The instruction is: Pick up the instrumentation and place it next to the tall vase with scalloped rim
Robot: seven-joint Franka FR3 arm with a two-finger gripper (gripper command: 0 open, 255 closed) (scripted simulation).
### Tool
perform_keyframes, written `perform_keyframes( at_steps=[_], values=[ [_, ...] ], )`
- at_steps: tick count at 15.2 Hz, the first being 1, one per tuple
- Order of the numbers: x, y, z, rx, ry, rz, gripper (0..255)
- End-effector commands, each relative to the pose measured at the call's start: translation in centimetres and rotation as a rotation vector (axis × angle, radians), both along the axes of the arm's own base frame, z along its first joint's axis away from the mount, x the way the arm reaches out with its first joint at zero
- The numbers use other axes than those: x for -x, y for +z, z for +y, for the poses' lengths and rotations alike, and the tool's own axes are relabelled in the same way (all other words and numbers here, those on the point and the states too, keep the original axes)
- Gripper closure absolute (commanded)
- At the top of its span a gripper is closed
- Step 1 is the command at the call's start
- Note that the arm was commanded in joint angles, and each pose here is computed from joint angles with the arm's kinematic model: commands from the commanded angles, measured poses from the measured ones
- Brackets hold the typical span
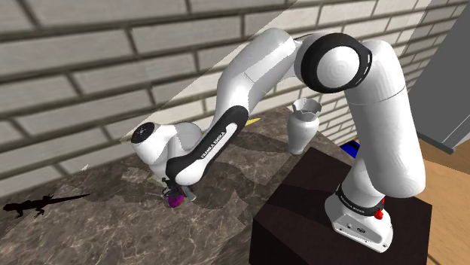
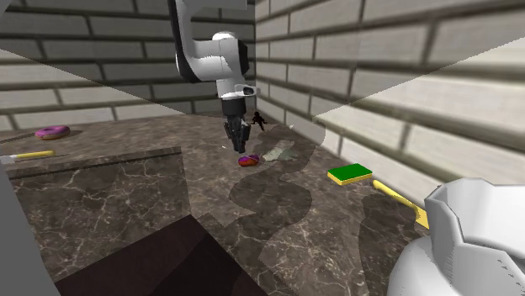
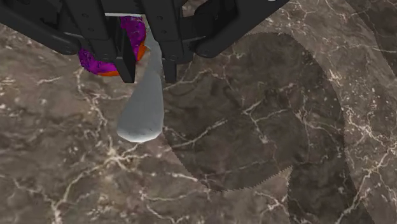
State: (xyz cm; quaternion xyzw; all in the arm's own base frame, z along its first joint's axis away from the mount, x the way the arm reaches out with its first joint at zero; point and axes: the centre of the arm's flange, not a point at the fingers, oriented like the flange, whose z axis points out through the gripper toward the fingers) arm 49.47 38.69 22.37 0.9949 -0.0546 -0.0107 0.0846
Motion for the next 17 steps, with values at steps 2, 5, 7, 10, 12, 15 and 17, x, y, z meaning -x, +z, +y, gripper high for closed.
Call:
perform_keyframes(
  at_steps=[2, 5, 7, 10, 12, 15, 17],
  values=[
    [0.1, 1.4, 0.0, 0.000, 0.000, 0.000, 255],
    [0.1, 3.0, 0.0, 0.000, 0.000, 0.000, 255],
    [0.1, 4.1, 0.0, 0.000, 0.000, 0.000, 255],
    [0.1, 5.7, 0.0, 0.000, 0.000, 0.000, 255],
    [0.1, 6.7, 0.0, 0.000, 0.000, 0.000, 255],
    [0.1, 8.3, 0.0, 0.000, 0.000, 0.000, 255],
    [0.1, 9.4, 0.0, 0.000, 0.000, 0.000, 255]
  ],
)
